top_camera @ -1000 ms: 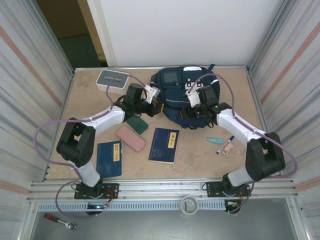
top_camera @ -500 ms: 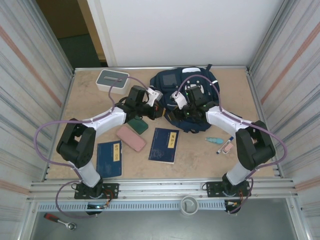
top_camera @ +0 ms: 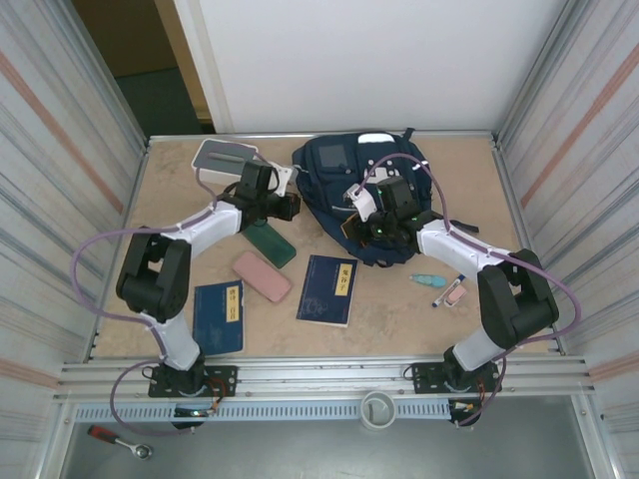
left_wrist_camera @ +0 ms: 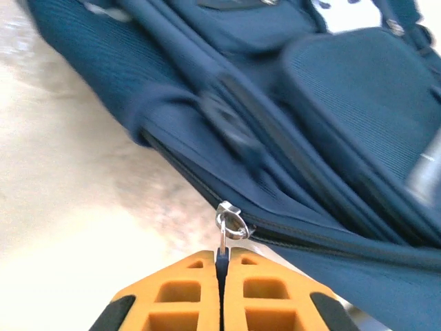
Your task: Pack books, pencil case, and school supplies into a backpack
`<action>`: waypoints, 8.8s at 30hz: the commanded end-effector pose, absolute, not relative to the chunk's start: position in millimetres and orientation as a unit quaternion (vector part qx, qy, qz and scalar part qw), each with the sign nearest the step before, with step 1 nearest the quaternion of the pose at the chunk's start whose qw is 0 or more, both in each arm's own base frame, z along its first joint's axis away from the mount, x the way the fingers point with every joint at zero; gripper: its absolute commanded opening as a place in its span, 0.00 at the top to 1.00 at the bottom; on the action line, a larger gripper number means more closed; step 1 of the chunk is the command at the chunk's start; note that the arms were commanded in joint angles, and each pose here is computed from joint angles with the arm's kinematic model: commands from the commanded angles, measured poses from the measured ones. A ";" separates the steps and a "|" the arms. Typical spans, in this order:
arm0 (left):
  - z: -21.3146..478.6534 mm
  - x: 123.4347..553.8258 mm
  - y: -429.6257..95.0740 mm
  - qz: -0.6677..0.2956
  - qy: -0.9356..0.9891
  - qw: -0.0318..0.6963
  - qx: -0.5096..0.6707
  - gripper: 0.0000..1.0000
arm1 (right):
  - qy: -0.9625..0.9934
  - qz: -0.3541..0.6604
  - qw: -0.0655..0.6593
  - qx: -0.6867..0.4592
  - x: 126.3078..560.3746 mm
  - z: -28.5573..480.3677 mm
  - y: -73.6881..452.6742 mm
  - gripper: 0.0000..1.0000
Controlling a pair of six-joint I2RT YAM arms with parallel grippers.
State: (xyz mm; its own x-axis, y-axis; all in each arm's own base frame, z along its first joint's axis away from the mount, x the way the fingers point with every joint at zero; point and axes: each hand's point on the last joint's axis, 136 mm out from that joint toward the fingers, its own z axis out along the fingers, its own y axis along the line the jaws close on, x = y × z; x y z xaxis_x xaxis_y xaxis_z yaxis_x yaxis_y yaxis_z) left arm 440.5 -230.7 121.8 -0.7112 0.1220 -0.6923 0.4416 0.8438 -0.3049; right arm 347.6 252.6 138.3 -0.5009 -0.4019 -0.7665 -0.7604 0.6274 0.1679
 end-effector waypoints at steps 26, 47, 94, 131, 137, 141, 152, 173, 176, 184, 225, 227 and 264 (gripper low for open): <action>130.2 395.3 -312.8 -0.147 0.849 0.349 0.369 0.16 | 0.941 0.152 0.236 0.191 410.9 71.6 43.1 0.34; 48.1 398.0 -355.0 -0.232 0.924 0.195 0.235 0.52 | 0.948 0.170 0.206 0.173 396.0 32.2 61.3 0.39; 144.2 420.2 -336.1 -0.436 0.854 0.265 0.103 1.00 | 0.946 0.230 0.197 0.116 447.0 57.3 84.4 0.78; 172.9 360.9 -388.5 -0.125 0.712 0.425 0.546 0.33 | 0.799 0.510 0.265 0.175 473.9 223.6 116.3 1.00; 162.8 367.9 -397.6 -0.054 0.695 0.431 0.573 0.49 | 0.801 0.511 0.257 0.174 476.8 219.6 119.6 1.00; 162.5 383.8 -396.6 0.027 0.684 0.448 0.575 0.66 | 0.803 0.514 0.248 0.172 478.6 216.4 123.8 1.00; 292.2 415.1 -383.9 0.151 0.610 0.642 0.439 1.00 | 0.848 0.458 0.218 0.154 474.1 182.3 115.5 0.88; 316.6 428.7 -358.4 0.146 0.647 0.676 0.321 1.00 | 0.899 0.292 0.265 0.190 389.6 157.2 53.9 0.35; 308.4 425.6 -355.3 0.103 0.672 0.665 0.309 1.00 | 0.925 0.216 0.245 0.193 360.7 133.0 36.9 0.32; 284.1 422.5 -353.6 0.039 0.710 0.638 0.296 1.00 | 0.964 0.096 0.186 0.162 296.0 78.8 53.0 0.27; 225.6 421.4 -337.7 -0.045 0.777 0.562 0.280 0.97 | 0.941 0.285 0.162 -0.084 216.5 76.0 273.3 1.00; 207.5 422.9 -338.9 -0.058 0.794 0.537 0.280 0.90 | 0.937 0.298 0.162 -0.088 211.5 84.2 263.0 1.00; 18.6 184.1 -315.4 -0.311 0.934 0.151 0.094 0.59 | 0.937 0.321 0.106 -0.089 203.1 32.2 245.7 0.71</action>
